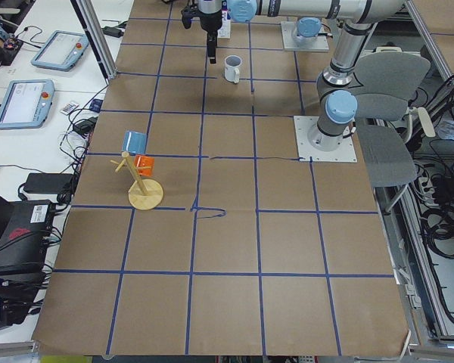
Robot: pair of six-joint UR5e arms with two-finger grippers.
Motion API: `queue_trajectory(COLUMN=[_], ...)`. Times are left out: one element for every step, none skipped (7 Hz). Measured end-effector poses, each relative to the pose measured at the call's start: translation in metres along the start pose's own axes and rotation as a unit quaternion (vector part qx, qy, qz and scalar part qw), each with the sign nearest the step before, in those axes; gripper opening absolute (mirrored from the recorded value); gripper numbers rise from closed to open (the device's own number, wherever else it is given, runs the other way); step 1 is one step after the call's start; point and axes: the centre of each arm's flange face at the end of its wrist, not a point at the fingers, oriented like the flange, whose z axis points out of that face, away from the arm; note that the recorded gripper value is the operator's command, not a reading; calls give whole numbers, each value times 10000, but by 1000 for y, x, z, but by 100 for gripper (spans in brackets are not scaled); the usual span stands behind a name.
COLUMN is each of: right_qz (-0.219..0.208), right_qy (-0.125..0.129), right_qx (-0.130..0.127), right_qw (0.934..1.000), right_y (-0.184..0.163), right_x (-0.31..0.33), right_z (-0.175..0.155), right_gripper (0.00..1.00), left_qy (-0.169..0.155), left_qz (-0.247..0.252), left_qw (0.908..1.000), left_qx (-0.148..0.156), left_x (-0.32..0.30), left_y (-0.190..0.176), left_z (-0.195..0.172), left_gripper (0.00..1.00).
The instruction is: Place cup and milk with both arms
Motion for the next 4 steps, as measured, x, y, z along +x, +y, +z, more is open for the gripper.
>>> queue_trajectory(right_qz=[6,8,9,11], right_qy=[6,9,12,16], right_qx=[0,-3,-1,31], right_qw=[10000,10000,10000,10000], right_y=[0,0,0,-1], right_x=[0,1,1,1], right_z=[-1,-2,-2,-6], right_gripper=[14,11,11,7], left_qy=[17,19,27,63], left_qz=[-5,19,51,44], left_qw=[10000,10000,10000,9999], left_qx=[-15,11,34,92], left_x=[0,0,0,1], left_y=[0,0,-1,-4], left_z=[-3,-6,-9,-10], left_gripper=[100,100,100,100])
